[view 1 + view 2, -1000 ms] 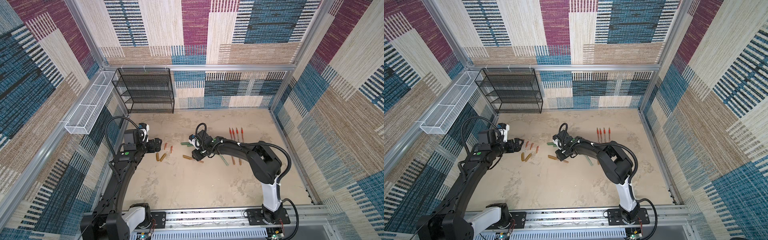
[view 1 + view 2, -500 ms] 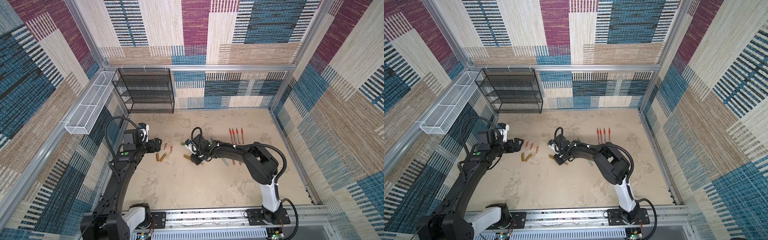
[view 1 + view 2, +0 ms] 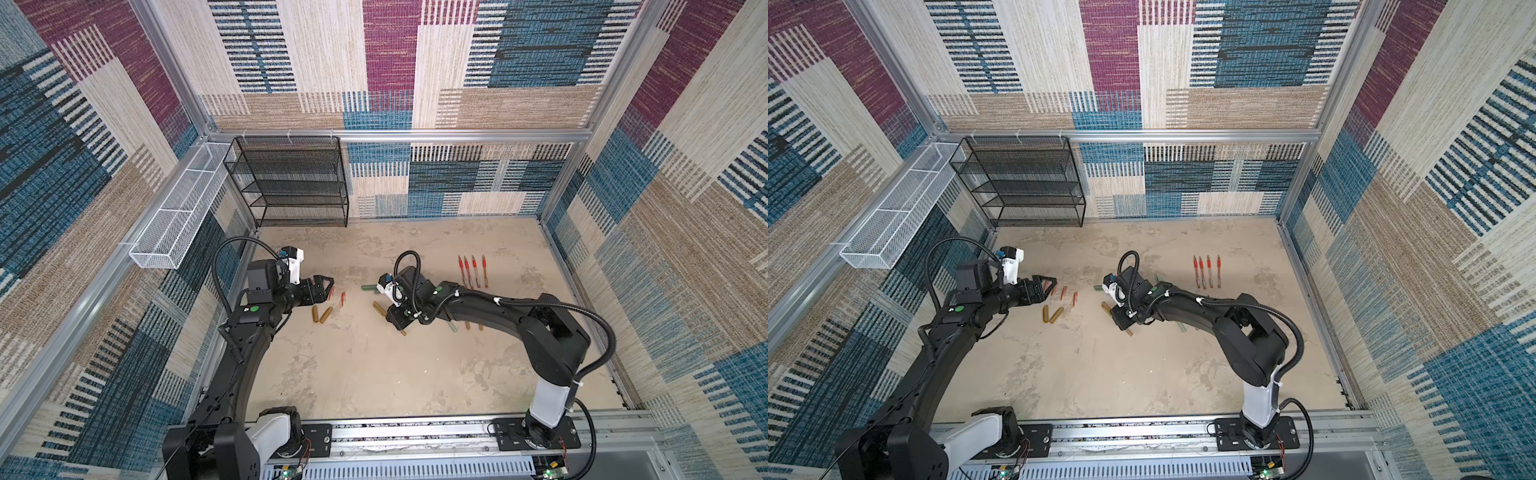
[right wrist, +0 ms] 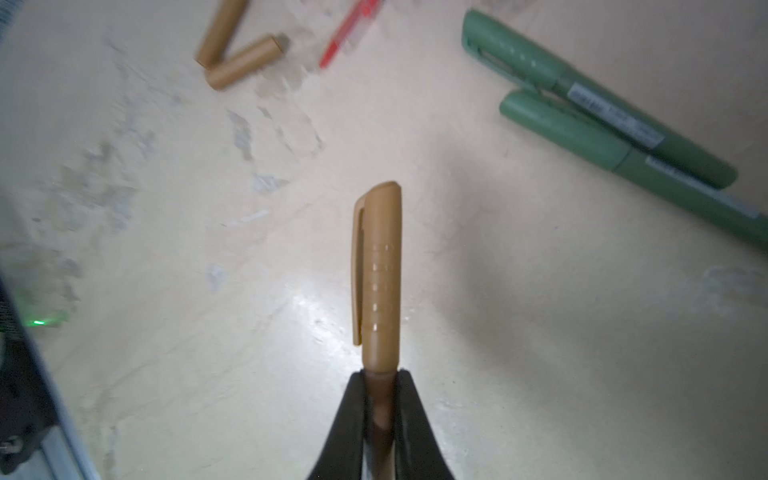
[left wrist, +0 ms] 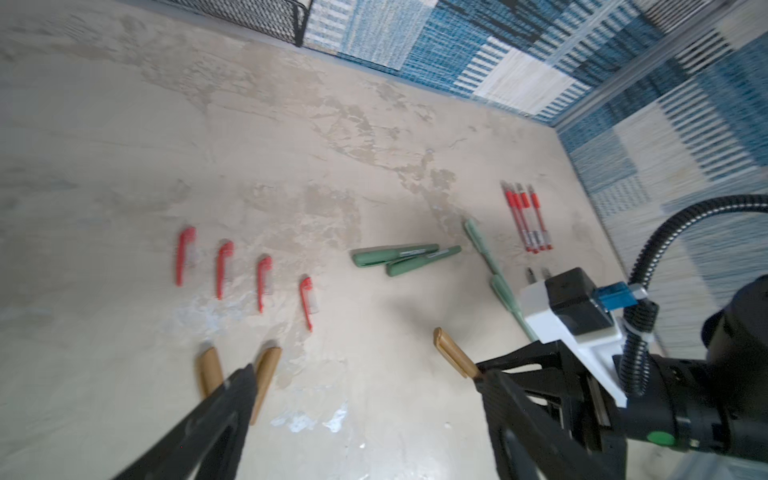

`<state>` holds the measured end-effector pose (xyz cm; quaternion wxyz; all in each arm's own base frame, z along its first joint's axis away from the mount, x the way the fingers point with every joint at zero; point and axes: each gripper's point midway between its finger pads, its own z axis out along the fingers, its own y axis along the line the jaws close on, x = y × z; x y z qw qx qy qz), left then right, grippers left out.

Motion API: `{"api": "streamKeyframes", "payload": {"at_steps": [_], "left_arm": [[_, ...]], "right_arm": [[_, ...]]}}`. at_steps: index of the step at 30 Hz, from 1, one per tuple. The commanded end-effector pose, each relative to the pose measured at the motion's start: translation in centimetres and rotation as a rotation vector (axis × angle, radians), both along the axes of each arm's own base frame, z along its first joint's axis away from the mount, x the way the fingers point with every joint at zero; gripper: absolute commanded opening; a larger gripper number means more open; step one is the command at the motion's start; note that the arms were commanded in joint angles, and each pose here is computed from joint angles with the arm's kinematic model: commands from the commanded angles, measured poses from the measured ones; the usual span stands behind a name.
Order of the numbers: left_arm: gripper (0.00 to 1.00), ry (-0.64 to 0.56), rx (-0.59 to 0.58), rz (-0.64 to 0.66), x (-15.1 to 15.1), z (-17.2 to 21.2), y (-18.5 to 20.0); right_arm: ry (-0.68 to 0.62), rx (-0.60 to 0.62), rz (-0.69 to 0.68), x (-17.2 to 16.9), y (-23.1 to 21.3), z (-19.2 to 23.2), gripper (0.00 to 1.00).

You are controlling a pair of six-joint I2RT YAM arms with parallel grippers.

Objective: Open the pen caps
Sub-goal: 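Bring the marker cap to the left gripper while the left gripper grasps the cap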

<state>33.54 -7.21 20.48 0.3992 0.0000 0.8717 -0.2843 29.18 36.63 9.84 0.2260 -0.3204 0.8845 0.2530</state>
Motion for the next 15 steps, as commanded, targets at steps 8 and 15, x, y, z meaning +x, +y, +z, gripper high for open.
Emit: {"api": "streamKeyframes", "payload": {"at_steps": [8, 15], "left_arm": [[0.86, 0.072, -0.354, -0.13, -1.2, 0.6, -5.1], [0.64, 0.082, -0.357, -0.176, -1.7, 0.0, -6.6]], "right_arm": [[-0.046, 0.447, 0.033, -1.1, 6.8, 10.4, 0.11], [-0.038, 0.484, 0.077, -2.0, 8.5, 11.2, 0.11]]}}
